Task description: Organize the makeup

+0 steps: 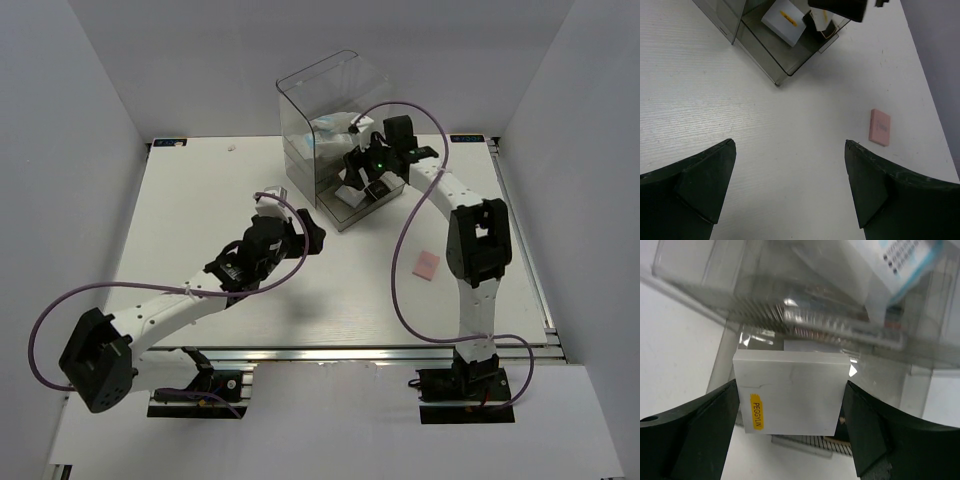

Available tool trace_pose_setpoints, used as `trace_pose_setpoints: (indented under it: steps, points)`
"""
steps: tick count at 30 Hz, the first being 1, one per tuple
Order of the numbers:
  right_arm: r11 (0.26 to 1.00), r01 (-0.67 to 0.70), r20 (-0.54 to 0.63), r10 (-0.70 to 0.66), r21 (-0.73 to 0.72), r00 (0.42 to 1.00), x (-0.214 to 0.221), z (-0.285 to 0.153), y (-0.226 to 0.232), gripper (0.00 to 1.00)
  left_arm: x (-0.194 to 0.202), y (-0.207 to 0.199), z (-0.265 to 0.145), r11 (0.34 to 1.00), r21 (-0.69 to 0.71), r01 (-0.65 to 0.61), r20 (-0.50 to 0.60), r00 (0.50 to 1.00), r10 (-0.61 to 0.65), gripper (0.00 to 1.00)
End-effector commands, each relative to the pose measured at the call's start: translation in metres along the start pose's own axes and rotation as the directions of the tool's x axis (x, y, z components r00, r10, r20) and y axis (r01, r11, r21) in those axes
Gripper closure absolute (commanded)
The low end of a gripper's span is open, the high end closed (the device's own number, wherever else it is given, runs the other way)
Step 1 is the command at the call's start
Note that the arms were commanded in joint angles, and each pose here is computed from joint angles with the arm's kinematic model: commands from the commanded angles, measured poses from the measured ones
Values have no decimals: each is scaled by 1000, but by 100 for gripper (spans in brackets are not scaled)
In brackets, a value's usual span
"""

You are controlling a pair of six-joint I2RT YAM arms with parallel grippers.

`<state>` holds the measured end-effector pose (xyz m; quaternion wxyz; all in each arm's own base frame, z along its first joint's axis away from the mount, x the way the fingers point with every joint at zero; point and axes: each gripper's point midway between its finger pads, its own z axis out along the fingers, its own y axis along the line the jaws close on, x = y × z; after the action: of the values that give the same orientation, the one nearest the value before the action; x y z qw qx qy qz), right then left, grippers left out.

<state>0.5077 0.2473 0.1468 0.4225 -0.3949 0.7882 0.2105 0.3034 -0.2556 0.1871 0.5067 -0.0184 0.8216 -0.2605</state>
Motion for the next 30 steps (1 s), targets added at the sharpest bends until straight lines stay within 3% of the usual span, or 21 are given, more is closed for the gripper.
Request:
trace_pose_setpoints:
  steps: [1,3,9,12,20,24,27,30]
  points:
    - [999,-17,74,13,50,997,-32,13,-8,71,-11,4,-11,999,-10,34,38,999,-33,2]
    - [999,-22,44,20,46,999,-22,25,-7,67,-13,5,-12,999,-16,38,46,998,-37,2]
    - [999,-36,0,36,21,999,-1,31,0,24,-11,6,-14,999,-16,48,43,998,-47,2]
    - [999,-35,-1,35,11,999,0,28,4,11,-8,6,-11,999,-16,41,34,999,-40,2]
    - [999,0,0,0,-44,1000,-4,1,24,11,-8,2,-5,1000,-9,29,25,999,-29,2]
    - [981,134,-27,-139,-139,990,7,-41,48,11,-8,4,-7,999,-17,28,25,999,-27,2]
    - [945,256,-71,-275,-203,959,48,-76,63,11,-10,7,-10,999,-21,33,41,999,-32,2]
    - [944,267,-231,-309,-195,922,112,-111,68,11,-11,11,-13,999,-33,36,54,998,-34,2]
